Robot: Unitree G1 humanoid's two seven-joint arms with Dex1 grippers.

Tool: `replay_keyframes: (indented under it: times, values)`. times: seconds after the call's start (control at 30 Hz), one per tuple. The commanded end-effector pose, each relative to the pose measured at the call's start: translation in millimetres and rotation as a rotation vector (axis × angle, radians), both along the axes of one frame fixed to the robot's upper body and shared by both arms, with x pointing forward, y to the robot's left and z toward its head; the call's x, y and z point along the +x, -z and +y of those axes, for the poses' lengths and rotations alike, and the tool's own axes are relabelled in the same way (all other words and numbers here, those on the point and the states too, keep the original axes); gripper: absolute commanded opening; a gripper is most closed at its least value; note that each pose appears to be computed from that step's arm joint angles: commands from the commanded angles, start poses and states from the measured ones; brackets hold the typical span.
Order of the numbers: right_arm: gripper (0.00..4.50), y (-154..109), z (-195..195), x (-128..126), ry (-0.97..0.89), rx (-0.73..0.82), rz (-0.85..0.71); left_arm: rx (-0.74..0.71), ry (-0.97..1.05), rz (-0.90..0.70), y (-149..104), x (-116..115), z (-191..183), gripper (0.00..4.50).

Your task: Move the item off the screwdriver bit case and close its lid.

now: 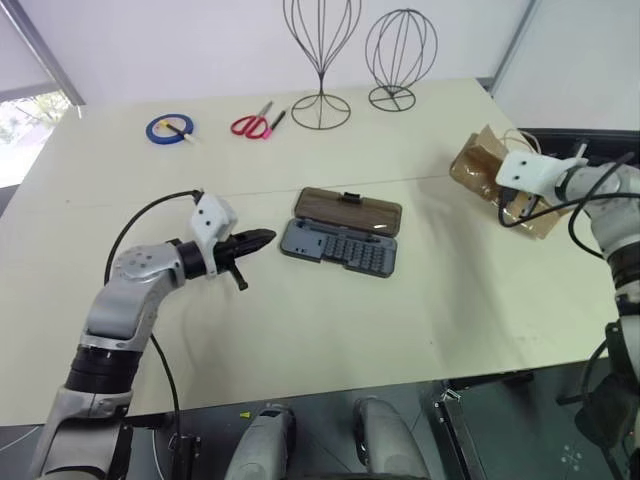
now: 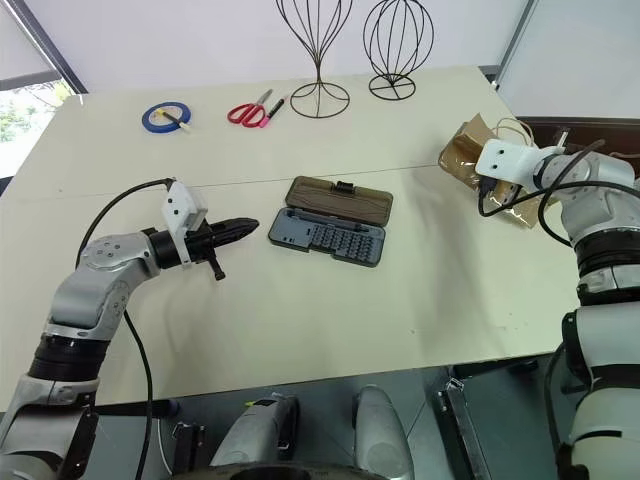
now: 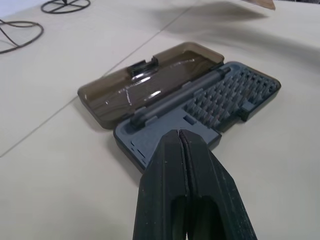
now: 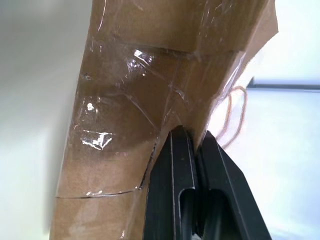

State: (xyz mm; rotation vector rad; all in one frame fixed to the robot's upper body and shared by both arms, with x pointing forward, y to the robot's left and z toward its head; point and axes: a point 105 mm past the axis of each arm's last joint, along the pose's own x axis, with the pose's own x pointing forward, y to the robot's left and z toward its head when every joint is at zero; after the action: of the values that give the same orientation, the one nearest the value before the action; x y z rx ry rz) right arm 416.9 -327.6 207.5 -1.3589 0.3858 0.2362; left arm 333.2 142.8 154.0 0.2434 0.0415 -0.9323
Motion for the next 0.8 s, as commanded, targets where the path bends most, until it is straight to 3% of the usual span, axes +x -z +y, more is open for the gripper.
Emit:
replay_keyframes:
  times: [0.03,0.2,0.27,0.33,0.53,0.63,0.8]
  values:
    - [0.02,-11.4,-4.8,-0.5,0.018,-0.065,-0.045,0.003,0.012,-0.053,-11.8,1.0,-2.1,0.0]
    - [0.02,-1.7,-3.3,-0.8,0.012,-0.086,-0.021,0.009,0.011,-0.054,-11.4,1.4,-1.9,0.0]
    - [0.55,1.2,-5.1,-1.0,0.018,-0.096,-0.02,0.011,0.009,-0.054,-11.0,0.9,-1.6,0.0]
    - [1.32,3.6,-5.8,-1.1,0.021,-0.101,-0.017,0.01,0.008,-0.053,-11.2,0.4,-1.4,0.0]
    - [4.38,-8.4,-1.7,0.3,-0.001,-0.082,-0.071,0.016,0.005,-0.052,-11.2,-0.4,-0.3,0.0]
    - [4.38,-29.0,7.9,1.5,-0.007,0.057,-0.135,0.019,0.005,-0.049,-11.1,-1.5,1.1,0.0]
    - [4.38,-56.7,57.4,2.1,-0.11,0.44,-0.165,0.021,0.006,-0.041,-10.3,-3.0,2.1,0.0]
